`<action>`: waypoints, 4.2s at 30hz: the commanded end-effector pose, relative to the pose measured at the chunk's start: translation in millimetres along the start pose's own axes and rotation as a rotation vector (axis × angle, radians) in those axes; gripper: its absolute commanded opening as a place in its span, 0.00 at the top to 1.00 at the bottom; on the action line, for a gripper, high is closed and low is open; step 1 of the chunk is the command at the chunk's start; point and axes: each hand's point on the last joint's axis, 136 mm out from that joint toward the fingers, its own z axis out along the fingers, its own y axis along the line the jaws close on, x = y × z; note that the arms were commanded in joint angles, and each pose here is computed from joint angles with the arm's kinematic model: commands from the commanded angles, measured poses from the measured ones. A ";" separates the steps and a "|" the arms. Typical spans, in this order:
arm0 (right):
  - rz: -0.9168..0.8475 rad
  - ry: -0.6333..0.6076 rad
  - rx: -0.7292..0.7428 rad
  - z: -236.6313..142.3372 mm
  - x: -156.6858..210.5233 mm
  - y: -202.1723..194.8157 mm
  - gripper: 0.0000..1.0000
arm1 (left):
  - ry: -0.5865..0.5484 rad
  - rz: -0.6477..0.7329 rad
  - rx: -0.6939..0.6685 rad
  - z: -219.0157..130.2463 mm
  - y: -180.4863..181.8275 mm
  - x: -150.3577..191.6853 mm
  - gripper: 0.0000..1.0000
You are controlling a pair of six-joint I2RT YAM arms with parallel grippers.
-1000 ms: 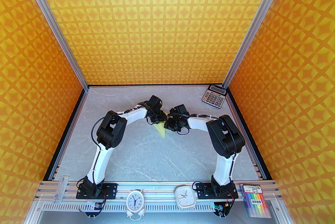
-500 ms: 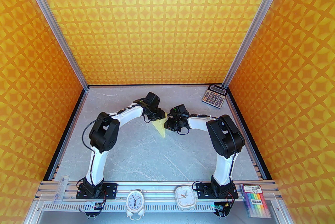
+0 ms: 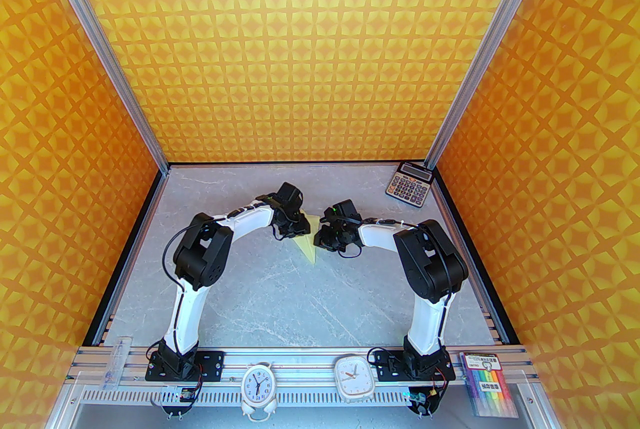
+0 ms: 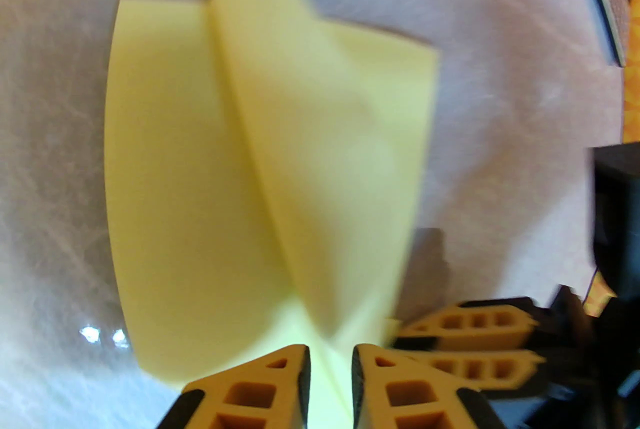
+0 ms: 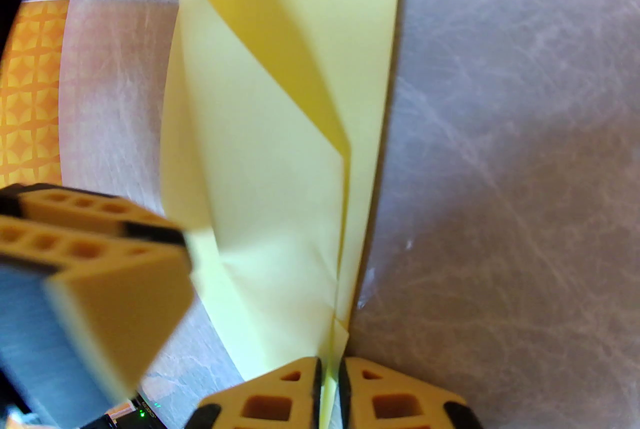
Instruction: Fold a paper plane with a square sheet of paper (fold left side to right side)
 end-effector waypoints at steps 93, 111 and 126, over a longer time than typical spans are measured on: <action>0.080 -0.069 -0.207 -3.3 16.2 38.3 0.92 | 0.077 -0.099 0.079 31.1 -7.2 26.2 0.93; 0.014 -0.041 -0.127 -6.6 33.1 33.1 0.89 | 0.088 -0.122 0.053 37.4 -2.1 28.5 0.93; -0.018 -0.015 -0.076 -1.3 35.3 42.7 0.87 | 0.107 -0.137 -0.003 43.3 4.4 32.4 0.95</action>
